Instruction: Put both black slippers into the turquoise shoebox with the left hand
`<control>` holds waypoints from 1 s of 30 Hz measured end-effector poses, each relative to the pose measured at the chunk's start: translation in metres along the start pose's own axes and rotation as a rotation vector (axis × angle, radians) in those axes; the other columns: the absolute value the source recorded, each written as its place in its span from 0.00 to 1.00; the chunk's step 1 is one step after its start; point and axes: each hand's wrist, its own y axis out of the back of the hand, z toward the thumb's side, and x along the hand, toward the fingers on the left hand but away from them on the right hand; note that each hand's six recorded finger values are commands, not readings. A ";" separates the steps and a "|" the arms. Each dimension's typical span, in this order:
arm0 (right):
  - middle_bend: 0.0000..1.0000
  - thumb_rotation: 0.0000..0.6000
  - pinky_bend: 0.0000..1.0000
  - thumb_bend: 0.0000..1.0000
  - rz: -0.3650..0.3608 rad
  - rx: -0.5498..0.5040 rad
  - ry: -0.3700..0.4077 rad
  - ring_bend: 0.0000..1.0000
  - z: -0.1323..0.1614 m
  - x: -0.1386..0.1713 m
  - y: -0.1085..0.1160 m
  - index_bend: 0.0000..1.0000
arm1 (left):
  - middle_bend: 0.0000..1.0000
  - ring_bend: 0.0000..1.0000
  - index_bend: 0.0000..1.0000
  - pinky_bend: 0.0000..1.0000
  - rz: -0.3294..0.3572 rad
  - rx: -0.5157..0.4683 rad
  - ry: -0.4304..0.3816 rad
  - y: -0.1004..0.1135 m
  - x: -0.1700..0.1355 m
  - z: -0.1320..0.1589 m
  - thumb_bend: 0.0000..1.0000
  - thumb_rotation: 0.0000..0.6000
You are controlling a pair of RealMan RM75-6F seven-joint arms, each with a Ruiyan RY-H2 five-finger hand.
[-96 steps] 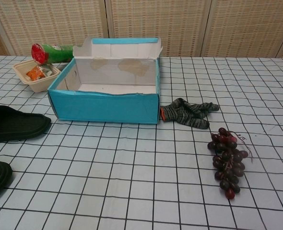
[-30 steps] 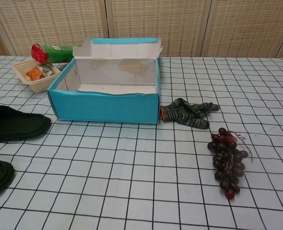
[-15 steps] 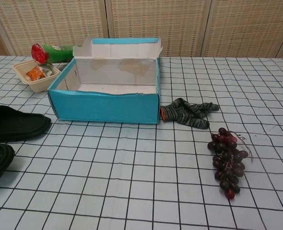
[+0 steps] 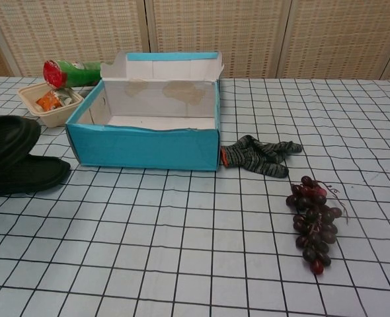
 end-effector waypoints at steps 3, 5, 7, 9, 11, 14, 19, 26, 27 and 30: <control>0.00 1.00 0.00 0.16 0.005 -0.002 0.001 0.00 -0.001 -0.001 -0.001 0.00 | 0.80 0.65 0.70 0.64 -0.006 -0.020 -0.081 0.021 0.023 0.032 0.52 1.00; 0.00 1.00 0.00 0.16 0.011 0.000 0.004 0.00 -0.001 -0.002 -0.002 0.00 | 0.80 0.65 0.70 0.64 -0.016 -0.019 -0.120 0.030 0.038 0.048 0.52 1.00; 0.00 1.00 0.00 0.16 0.007 -0.001 0.000 0.00 -0.001 -0.002 -0.001 0.00 | 0.80 0.65 0.70 0.64 -0.021 -0.015 -0.151 0.042 0.055 0.064 0.52 1.00; 0.00 1.00 0.00 0.16 0.001 -0.002 -0.007 0.00 -0.003 -0.002 0.000 0.00 | 0.80 0.65 0.70 0.64 -0.027 -0.015 -0.168 0.051 0.072 0.079 0.52 1.00; 0.00 1.00 0.00 0.16 -0.004 -0.002 -0.017 0.00 -0.006 -0.003 0.002 0.00 | 0.80 0.65 0.70 0.64 -0.037 -0.020 -0.176 0.058 0.086 0.091 0.52 1.00; 0.00 1.00 0.00 0.16 -0.005 -0.003 -0.030 0.00 -0.009 -0.005 0.002 0.00 | 0.80 0.65 0.70 0.64 -0.056 -0.042 -0.179 0.067 0.110 0.108 0.52 1.00; 0.00 1.00 0.00 0.16 -0.004 -0.008 -0.043 0.00 -0.013 -0.008 0.003 0.00 | 0.79 0.65 0.69 0.64 -0.069 -0.149 -0.204 0.085 0.155 0.150 0.52 1.00; 0.00 1.00 0.00 0.16 -0.010 -0.007 -0.059 0.00 -0.018 -0.008 0.005 0.00 | 0.79 0.65 0.69 0.64 -0.083 -0.262 -0.241 0.093 0.206 0.185 0.52 1.00; 0.00 1.00 0.00 0.16 -0.014 -0.006 -0.062 0.00 -0.019 -0.008 0.006 0.00 | 0.79 0.65 0.69 0.64 -0.089 -0.263 -0.239 0.092 0.214 0.187 0.52 1.00; 0.00 1.00 0.00 0.16 -0.021 0.000 -0.077 0.00 -0.022 -0.007 0.008 0.00 | 0.79 0.65 0.69 0.64 -0.102 -0.254 -0.226 0.086 0.233 0.190 0.52 1.00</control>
